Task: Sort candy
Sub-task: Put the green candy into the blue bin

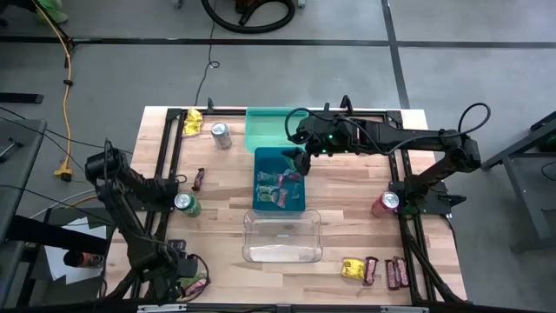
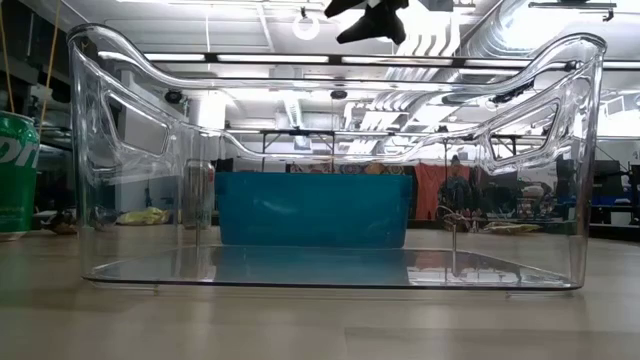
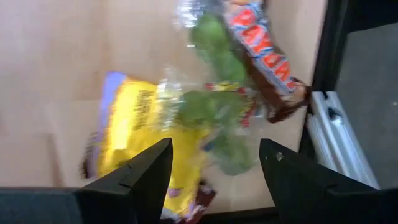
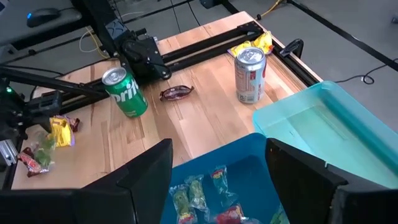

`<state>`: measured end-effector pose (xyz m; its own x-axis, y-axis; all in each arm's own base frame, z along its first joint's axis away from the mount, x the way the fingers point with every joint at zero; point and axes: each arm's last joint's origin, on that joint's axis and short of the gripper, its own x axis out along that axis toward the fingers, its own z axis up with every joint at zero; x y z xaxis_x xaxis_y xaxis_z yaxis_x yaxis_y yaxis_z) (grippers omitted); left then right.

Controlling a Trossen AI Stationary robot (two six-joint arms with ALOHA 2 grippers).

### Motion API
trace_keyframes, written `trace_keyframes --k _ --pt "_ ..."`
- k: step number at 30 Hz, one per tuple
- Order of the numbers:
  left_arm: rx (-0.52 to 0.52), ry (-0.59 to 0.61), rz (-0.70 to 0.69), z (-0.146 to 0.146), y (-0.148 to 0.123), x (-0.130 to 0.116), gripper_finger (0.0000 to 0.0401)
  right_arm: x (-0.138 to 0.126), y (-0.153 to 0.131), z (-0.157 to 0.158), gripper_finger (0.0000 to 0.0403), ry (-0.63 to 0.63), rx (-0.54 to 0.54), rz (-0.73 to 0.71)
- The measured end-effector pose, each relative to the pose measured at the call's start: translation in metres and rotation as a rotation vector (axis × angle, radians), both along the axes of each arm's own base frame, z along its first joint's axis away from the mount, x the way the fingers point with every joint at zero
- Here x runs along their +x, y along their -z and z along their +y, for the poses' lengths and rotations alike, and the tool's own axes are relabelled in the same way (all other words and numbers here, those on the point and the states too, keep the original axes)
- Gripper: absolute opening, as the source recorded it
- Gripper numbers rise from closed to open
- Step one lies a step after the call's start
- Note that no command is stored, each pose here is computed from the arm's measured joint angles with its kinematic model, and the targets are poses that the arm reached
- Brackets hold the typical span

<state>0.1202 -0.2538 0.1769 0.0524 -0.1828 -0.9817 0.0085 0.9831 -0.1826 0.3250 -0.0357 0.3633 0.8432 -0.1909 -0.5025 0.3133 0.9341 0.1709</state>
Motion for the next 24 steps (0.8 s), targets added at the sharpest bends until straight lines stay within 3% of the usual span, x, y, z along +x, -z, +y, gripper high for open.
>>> trace_keyframes --k 9,12,15,17,20,24 --pt "0.040 -0.014 0.041 -0.011 0.018 -0.009 0.0210 0.000 0.001 0.000 0.0252 0.000 0.001 0.010" --pt "0.041 -0.023 0.066 -0.012 0.022 -0.009 0.0156 0.000 0.001 0.000 0.0252 0.000 0.001 0.010" --pt "0.033 -0.032 0.078 -0.012 0.021 -0.008 0.0059 0.000 0.001 0.000 0.0252 0.000 0.001 0.010" --pt "0.010 -0.041 0.072 -0.010 0.014 -0.009 0.0018 -0.001 0.001 0.000 0.0252 0.000 0.001 0.010" --pt "-0.049 -0.058 0.066 -0.005 -0.004 -0.012 0.0014 -0.001 0.001 0.000 0.0252 0.001 0.001 0.010" --pt "-0.197 -0.088 0.013 0.015 -0.048 -0.015 0.0003 -0.001 0.001 0.000 0.0252 0.003 0.005 0.009"
